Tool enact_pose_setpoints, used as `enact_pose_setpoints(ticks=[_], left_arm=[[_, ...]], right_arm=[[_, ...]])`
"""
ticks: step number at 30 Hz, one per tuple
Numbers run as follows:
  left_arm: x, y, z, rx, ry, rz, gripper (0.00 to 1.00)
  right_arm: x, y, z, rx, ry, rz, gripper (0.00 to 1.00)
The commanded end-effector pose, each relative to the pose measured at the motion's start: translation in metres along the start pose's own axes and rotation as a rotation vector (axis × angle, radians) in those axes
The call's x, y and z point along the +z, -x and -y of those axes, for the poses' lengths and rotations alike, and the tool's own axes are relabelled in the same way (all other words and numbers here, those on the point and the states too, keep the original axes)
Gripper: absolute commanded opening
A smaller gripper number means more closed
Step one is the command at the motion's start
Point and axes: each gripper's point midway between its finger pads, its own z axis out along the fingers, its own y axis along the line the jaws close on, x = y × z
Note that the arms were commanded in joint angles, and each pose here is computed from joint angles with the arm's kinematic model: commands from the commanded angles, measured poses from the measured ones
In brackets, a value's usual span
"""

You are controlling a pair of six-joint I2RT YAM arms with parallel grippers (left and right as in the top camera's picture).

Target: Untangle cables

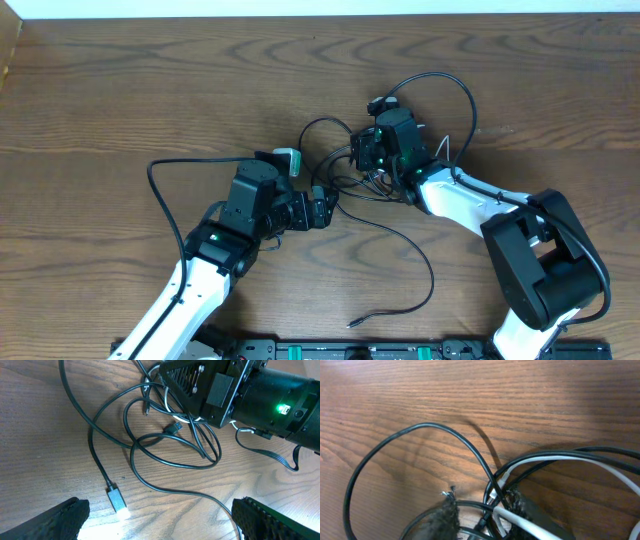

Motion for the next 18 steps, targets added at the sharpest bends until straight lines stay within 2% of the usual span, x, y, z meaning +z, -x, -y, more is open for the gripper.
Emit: enact_pose_setpoints(ticks=[1, 8, 11, 14, 18], left_arm=[[-0.002, 0.006, 0.002, 0.023, 0.003, 0.017, 0.98], [-0.002, 0.006, 0.002, 0.023, 0.003, 0.017, 0.98], [-0.002, 0.006, 0.002, 0.023, 0.003, 0.017, 0.98], [-0.002, 0.006, 0.002, 0.023, 0.003, 0.017, 0.98], [-0.002, 0.006, 0.002, 0.023, 0.003, 0.017, 0.98]], right_arm=[[0.002, -0.002, 0.002, -0.012, -0.013, -0.001, 0.26], [0.002, -0.002, 0.002, -0.012, -0.013, 0.000, 0.11], [0.002, -0.001, 0.002, -0.012, -0.012, 0.002, 0.01], [0.002, 0.004, -0.003, -0.013, 0.012, 0.020, 0.01], [-0.012, 0.017, -0.030, 0.005, 0.133, 0.024, 0.01]])
